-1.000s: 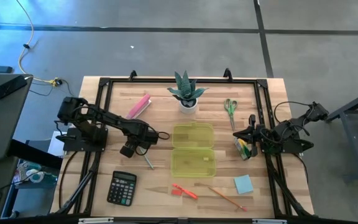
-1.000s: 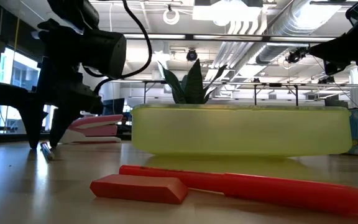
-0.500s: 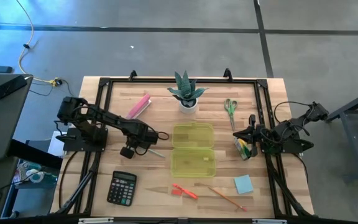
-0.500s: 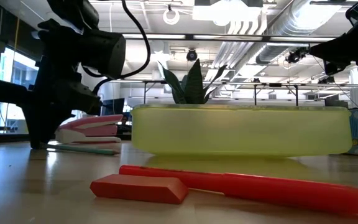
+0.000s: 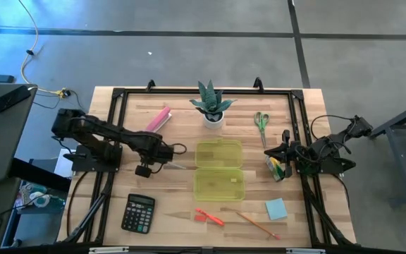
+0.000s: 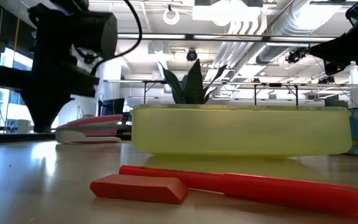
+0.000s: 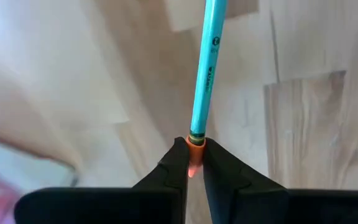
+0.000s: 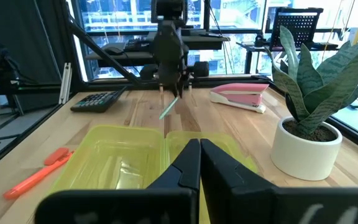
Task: Pack school essentials
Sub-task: Put the blue pencil into the supply box
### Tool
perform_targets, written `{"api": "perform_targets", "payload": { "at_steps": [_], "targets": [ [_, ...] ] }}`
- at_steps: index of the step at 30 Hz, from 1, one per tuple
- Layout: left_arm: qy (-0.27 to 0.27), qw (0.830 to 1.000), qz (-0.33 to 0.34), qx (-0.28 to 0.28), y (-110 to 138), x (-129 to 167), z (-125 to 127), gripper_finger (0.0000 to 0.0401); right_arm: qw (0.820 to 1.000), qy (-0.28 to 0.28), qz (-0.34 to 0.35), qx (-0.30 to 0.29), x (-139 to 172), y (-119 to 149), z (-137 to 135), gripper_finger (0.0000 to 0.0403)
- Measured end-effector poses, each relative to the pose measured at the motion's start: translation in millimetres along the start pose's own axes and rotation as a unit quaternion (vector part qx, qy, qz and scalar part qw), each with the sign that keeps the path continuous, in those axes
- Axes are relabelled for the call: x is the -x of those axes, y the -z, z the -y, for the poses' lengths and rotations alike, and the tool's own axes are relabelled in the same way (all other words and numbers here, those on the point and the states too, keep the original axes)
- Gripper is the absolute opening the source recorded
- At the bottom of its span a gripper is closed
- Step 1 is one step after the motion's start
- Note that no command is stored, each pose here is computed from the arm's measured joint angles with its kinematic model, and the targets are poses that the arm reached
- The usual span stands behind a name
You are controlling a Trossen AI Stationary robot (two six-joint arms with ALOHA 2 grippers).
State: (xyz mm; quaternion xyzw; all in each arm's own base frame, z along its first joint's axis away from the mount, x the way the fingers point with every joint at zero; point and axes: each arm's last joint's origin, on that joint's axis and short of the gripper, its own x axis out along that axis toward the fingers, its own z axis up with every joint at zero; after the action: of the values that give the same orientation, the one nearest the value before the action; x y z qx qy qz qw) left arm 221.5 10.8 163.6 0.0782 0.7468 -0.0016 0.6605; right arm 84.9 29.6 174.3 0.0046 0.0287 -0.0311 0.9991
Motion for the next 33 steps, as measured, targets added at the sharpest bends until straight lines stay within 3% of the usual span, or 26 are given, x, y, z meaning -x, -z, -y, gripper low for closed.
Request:
{"api": "perform_targets", "payload": {
  "at_steps": [7, 13, 22, 33],
  "targets": [
    [-0.007, 0.995, 0.075, 0.067, 10, 24, -2, 0.0024, 1.0, 0.0, 0.0, 0.0, 0, 0, 0, 0.0],
    [-0.003, 0.974, 0.192, 0.117, 1, 41, -4, 0.0025, 1.0, 0.0, 0.0, 0.0, 0, 0, 0, 0.0],
    [-0.024, 0.945, 0.323, 0.053, -32, 50, -5, 0.0024, 1.0, 0.0, 0.0, 0.0, 0, 0, 0, 0.0],
    [-0.034, 0.94, 0.34, -0.012, -79, 69, 11, 0.0026, 1.0, 0.0, 0.0, 0.0, 0, 0, 0, 0.0]
  ]
}}
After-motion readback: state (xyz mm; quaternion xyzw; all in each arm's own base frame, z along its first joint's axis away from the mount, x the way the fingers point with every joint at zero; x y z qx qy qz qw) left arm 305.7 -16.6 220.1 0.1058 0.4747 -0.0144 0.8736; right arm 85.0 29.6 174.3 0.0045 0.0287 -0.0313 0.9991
